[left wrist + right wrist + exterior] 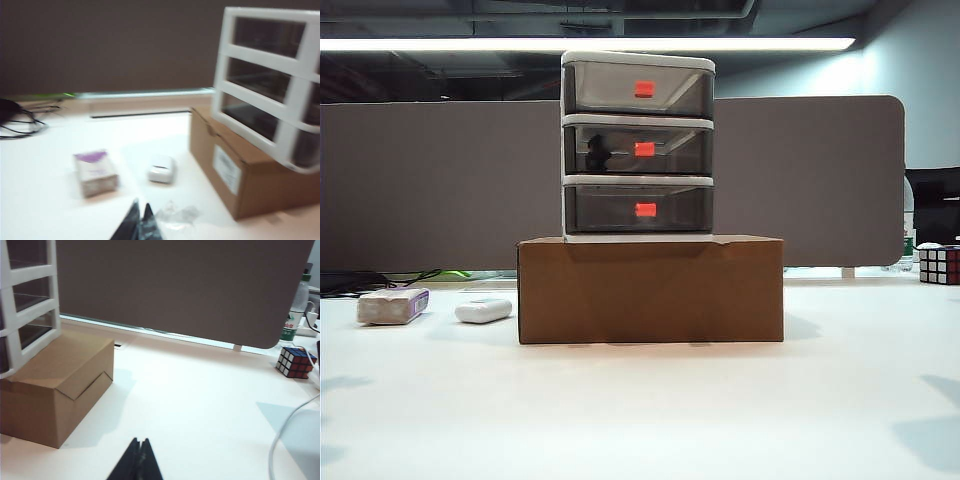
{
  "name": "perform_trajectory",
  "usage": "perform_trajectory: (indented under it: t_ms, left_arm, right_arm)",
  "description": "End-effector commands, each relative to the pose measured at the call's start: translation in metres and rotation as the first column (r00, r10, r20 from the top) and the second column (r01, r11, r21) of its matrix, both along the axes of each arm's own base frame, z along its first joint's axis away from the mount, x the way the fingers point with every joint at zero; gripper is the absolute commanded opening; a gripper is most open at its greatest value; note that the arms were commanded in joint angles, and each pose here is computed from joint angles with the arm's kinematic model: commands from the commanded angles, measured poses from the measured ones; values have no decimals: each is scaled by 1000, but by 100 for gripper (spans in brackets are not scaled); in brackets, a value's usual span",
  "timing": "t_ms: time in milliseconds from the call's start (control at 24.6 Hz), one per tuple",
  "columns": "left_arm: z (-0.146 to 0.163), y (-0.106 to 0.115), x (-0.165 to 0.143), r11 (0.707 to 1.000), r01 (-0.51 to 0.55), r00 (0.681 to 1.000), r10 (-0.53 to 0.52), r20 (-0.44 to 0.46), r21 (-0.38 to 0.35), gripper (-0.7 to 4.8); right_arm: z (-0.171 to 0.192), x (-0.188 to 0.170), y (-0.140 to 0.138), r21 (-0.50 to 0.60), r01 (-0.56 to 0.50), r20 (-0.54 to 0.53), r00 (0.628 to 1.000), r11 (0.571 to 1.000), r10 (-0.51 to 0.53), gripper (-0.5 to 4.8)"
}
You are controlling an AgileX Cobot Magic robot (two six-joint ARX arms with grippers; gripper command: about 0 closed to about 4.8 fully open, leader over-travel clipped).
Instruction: Open the second layer of the drawer on the table, pick up the transparent tape on the table and put it in, and finally close the drawer.
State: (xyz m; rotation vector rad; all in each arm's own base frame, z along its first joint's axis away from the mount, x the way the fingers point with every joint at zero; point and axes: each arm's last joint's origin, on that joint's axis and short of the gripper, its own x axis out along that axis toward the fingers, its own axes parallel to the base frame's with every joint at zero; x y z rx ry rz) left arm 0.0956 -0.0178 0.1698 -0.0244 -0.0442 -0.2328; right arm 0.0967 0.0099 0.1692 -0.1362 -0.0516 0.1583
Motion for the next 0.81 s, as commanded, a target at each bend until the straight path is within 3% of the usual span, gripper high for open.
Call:
perform_trajectory:
  t_ms: [41, 163, 814]
  left_arm:
    - [2, 9, 1, 996, -23, 1000, 24, 0, -81, -6]
    - [0, 13, 1, 987, -71, 997, 67, -33, -144, -5]
    - [2, 13, 1, 990, -69, 998, 69, -6, -121, -5]
  right_arm:
    - [-1, 0, 0, -2, -14, 11, 1000, 1000, 14, -5]
    - [0, 0, 0, 13, -17, 8, 1000, 1000, 17, -5]
    - [0, 0, 0, 13, -16, 8, 1000, 1000, 16, -5]
